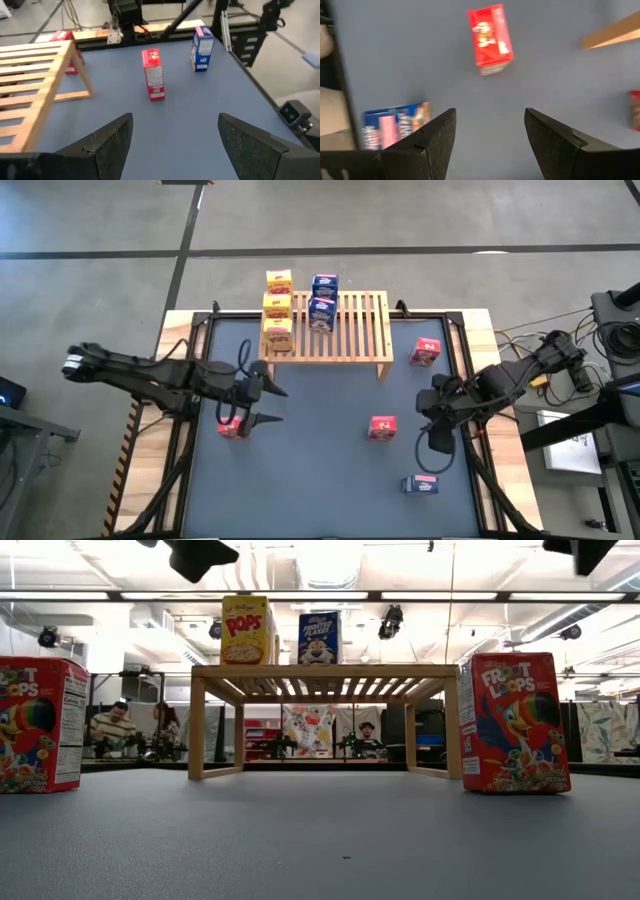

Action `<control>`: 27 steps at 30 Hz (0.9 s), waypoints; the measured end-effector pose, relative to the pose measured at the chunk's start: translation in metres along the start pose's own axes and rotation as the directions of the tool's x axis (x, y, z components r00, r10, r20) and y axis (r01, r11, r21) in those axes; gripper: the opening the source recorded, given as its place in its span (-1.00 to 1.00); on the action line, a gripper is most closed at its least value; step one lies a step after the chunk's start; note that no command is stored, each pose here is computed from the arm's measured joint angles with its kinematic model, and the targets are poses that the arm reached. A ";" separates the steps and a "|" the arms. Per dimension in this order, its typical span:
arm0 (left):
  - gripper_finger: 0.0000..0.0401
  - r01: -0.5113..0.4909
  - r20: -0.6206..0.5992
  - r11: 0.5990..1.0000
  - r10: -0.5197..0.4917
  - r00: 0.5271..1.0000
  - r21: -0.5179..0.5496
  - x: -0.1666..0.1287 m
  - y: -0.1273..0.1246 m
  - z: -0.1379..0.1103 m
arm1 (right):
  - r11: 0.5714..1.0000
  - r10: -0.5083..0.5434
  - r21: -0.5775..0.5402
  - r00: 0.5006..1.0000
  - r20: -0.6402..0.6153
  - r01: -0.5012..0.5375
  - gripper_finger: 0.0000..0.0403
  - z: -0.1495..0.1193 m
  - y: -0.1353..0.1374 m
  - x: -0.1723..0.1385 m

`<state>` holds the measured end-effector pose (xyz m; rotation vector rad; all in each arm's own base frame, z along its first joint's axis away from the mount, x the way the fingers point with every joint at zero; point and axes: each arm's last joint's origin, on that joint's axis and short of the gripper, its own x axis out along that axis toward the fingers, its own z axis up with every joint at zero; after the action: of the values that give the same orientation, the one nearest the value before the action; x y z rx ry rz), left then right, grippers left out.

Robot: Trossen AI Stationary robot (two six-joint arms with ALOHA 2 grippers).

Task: Stack cereal on shelf
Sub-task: Put the blue cereal box on the shelf aligned with the other blue cereal boxes

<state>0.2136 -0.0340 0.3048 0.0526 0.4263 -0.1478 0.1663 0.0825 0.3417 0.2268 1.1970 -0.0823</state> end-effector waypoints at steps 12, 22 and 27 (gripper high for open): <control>0.37 -0.001 -0.021 1.000 0.001 1.000 -0.006 0.005 -0.001 -0.002 | 0.995 -0.034 -0.100 0.995 -0.095 0.024 0.11 -0.012 0.084 0.030; 0.37 -0.002 -0.017 0.999 0.002 1.000 -0.049 0.004 0.000 -0.002 | 0.988 -0.075 -0.145 0.987 -0.144 0.053 0.11 -0.023 0.134 0.052; 0.37 -0.002 -0.018 0.998 0.001 1.000 -0.061 0.004 -0.001 -0.002 | 0.991 -0.090 -0.114 0.985 -0.150 0.073 0.13 -0.022 0.140 0.060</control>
<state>0.2164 -0.0350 0.3015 -0.0058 0.4485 -0.1328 0.1939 0.2269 0.2967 0.0897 1.3619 -0.0717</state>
